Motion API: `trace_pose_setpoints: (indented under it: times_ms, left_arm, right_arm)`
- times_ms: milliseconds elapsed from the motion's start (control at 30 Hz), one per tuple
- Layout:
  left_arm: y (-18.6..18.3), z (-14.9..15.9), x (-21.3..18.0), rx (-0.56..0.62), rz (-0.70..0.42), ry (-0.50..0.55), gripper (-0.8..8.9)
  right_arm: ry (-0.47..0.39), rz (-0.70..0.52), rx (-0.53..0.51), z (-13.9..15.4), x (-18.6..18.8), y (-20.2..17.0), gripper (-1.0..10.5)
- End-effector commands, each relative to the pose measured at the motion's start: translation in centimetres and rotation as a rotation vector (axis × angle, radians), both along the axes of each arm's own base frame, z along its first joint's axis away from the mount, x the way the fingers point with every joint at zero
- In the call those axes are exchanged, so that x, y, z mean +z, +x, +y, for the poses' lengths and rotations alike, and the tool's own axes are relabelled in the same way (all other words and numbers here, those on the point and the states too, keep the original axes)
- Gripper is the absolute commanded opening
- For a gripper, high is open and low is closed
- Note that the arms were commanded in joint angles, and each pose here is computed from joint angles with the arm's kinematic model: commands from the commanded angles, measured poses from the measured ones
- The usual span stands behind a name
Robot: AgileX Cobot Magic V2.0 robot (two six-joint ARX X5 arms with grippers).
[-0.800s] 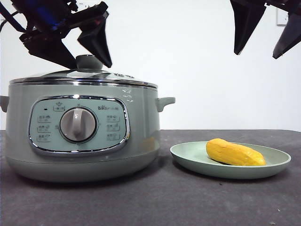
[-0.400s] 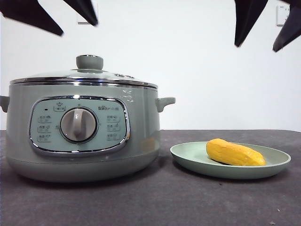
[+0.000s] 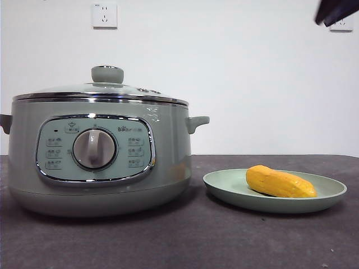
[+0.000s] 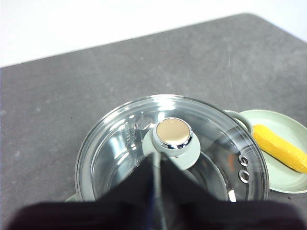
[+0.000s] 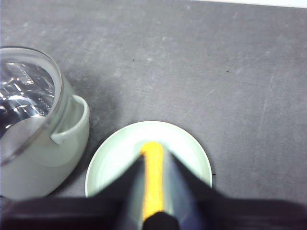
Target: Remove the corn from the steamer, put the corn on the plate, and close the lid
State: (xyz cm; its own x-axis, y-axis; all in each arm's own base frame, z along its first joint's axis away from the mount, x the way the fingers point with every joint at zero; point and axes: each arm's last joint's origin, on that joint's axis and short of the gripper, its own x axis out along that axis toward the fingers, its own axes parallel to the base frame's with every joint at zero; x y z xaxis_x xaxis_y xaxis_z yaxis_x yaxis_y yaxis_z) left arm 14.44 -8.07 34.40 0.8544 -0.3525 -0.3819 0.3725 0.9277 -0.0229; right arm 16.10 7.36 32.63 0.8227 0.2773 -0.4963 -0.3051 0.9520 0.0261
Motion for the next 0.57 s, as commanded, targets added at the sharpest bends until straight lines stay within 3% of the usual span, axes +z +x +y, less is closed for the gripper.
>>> trace_pose_setpoints:
  times_ms: [33,167,567]
  left_arm:
    - [-0.9,0.3,-1.6,0.004,-0.008,0.002,-0.09]
    - [-2.6,1.2,-4.4,0.019,-0.055,-0.014,-0.09]
    - [-3.1,1.5,-6.0,0.017,0.009,0.024,-0.03]
  right_arm:
    - [0.031,-0.069,0.009,-0.6,-1.9,-1.6,-0.1]
    - [0.090,-0.175,0.019,-1.7,-4.6,-4.4,-0.1]
    - [0.045,-0.096,-0.041,-2.3,-6.0,-5.2,0.0]
